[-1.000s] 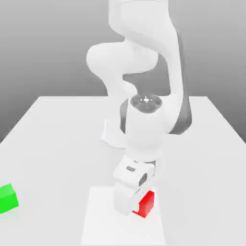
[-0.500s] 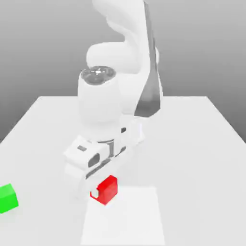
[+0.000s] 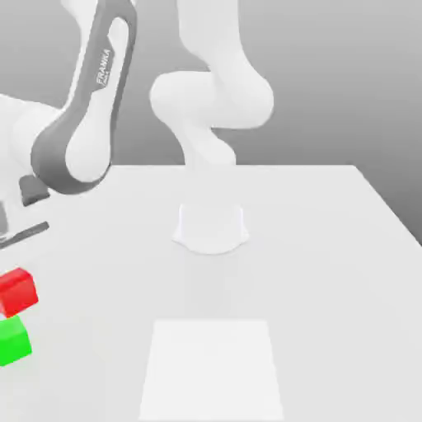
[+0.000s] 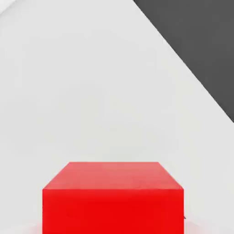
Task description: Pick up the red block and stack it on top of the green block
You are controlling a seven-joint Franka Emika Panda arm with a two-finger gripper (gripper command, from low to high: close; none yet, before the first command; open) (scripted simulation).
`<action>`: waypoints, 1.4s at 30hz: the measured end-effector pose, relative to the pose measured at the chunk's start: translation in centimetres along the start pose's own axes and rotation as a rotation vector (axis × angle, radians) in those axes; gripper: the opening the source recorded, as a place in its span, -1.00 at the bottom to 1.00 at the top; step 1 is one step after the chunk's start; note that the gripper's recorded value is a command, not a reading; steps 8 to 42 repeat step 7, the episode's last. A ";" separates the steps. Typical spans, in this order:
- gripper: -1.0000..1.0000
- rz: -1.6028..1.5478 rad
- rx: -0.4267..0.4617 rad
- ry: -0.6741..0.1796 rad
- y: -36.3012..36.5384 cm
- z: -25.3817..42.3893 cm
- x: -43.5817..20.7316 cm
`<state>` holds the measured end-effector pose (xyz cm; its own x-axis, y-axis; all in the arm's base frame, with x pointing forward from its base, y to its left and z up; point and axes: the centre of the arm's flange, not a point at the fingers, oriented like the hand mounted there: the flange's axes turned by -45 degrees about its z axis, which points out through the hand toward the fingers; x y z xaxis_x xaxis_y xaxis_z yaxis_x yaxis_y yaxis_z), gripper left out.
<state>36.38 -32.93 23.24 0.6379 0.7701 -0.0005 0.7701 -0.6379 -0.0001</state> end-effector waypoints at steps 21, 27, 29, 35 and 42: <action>1.00 0.002 0.001 0.001 0.0 4.5 -0.5; 1.00 0.002 0.001 0.001 0.0 4.5 -0.5; 1.00 0.002 0.001 0.001 0.0 4.5 -0.5; 1.00 0.002 0.001 0.001 0.0 4.5 -0.5; 1.00 0.002 0.001 0.001 0.0 4.5 -0.5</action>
